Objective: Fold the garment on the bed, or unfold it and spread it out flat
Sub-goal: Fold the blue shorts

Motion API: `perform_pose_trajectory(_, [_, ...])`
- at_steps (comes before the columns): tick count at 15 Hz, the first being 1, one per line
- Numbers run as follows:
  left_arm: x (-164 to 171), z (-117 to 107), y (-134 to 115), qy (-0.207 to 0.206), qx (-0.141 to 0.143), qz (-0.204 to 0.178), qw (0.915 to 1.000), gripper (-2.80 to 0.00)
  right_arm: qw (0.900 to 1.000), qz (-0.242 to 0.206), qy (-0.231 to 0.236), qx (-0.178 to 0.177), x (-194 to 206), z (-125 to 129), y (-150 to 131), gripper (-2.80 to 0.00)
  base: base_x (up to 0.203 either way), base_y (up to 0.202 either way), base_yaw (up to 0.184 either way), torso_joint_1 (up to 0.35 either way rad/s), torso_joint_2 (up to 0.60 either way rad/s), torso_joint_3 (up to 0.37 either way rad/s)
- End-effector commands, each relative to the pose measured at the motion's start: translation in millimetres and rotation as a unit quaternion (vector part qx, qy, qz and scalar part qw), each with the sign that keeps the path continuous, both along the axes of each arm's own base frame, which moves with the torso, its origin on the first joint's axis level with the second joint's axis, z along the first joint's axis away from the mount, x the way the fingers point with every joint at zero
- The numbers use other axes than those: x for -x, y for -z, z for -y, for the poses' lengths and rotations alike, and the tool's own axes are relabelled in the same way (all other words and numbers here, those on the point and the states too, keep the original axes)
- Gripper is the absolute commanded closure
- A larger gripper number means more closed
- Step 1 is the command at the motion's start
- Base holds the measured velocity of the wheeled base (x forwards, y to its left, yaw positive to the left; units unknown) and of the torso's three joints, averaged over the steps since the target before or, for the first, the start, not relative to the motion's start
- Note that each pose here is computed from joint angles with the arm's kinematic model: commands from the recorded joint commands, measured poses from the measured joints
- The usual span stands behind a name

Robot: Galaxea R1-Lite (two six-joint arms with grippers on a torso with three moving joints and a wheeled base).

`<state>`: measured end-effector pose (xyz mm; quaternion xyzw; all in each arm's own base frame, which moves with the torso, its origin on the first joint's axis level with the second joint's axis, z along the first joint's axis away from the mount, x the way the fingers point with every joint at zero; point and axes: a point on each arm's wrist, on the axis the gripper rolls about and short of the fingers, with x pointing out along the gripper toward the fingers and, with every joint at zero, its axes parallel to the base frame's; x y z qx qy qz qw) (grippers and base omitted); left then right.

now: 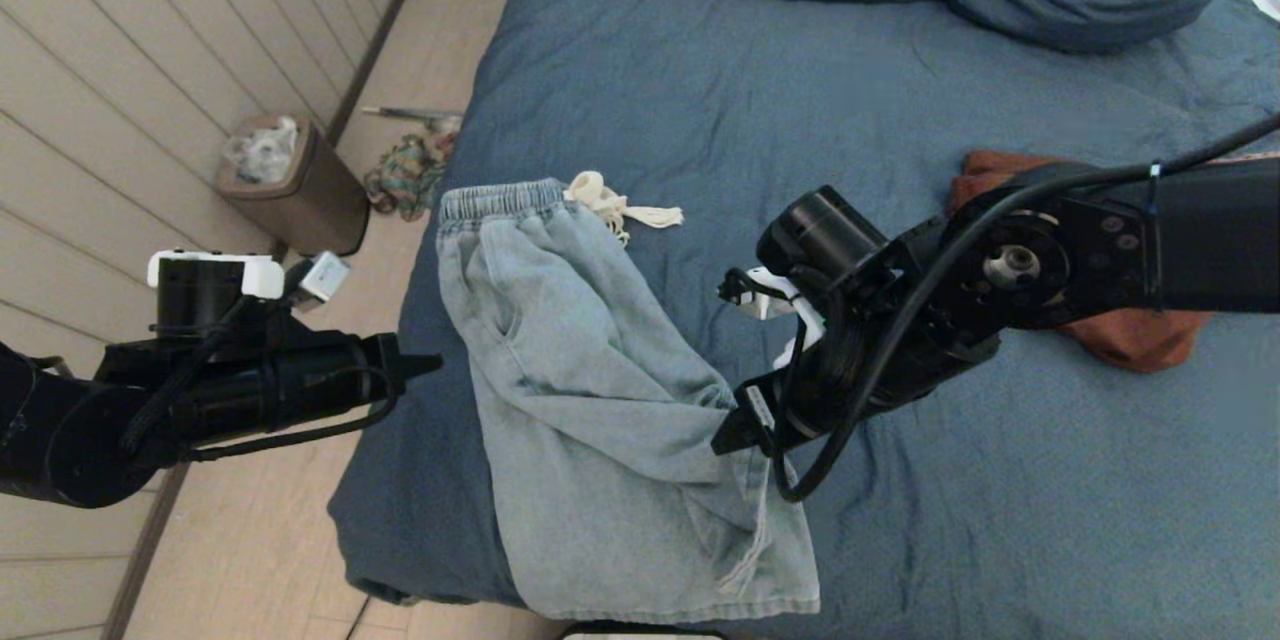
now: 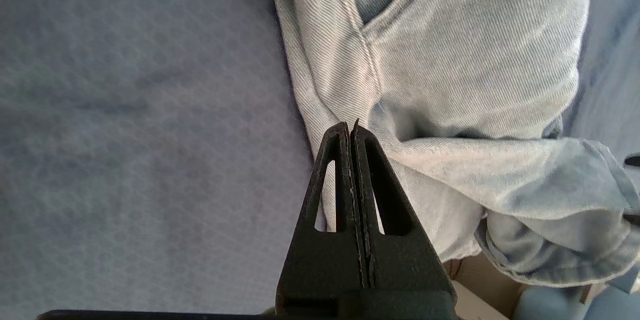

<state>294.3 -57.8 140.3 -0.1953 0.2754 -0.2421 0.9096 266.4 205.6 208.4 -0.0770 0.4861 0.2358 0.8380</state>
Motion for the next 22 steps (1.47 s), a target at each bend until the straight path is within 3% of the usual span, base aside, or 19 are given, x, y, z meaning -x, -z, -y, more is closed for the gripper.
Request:
perform_pose_trajectory(1, [-1,1,4,0.003,0.000,-0.005,1.0000,0.00,1.000,-0.013,-0.007,0.009,1,-6,9,-2.80,0.000,0.000,0.000,0.000,0.00,0.000])
perform_pose_trajectory(2, [-2,1,5,0.003,0.001,-0.007,1.0000,0.00,1.000,-0.015,-0.009,0.010,2,-8,10,0.00,0.000,0.000,0.000,0.000,0.00,0.000])
perform_pose_trajectory(11, [-4,3,8,0.004,-0.001,-0.013,0.9999,0.00,0.999,-0.025,-0.017,0.012,7,-18,17,0.00,0.000,0.000,0.000,0.000,0.00,0.000])
perform_pose_trajectory(14, [-4,3,6,0.004,0.001,-0.002,1.0000,0.00,1.000,-0.011,-0.026,-0.008,18,-25,3,0.00,0.000,0.000,0.000,0.000,0.00,0.000])
perform_pose_trajectory(16, [-2,2,4,0.003,0.006,0.019,0.9998,0.00,0.997,0.020,-0.061,-0.039,41,-41,-10,0.00,0.000,0.000,0.000,0.000,0.00,0.000])
perform_pose_trajectory(19, [3,2,0,0.002,0.015,0.059,0.9982,0.00,0.989,0.041,-0.134,-0.053,81,-59,-14,0.00,0.000,0.000,0.000,0.000,0.00,0.000])
perform_pose_trajectory(22, [2,2,0,-0.002,0.026,0.074,0.9969,0.00,0.976,0.038,-0.213,-0.009,100,-68,6,0.00,0.000,0.000,0.000,0.000,0.00,0.000])
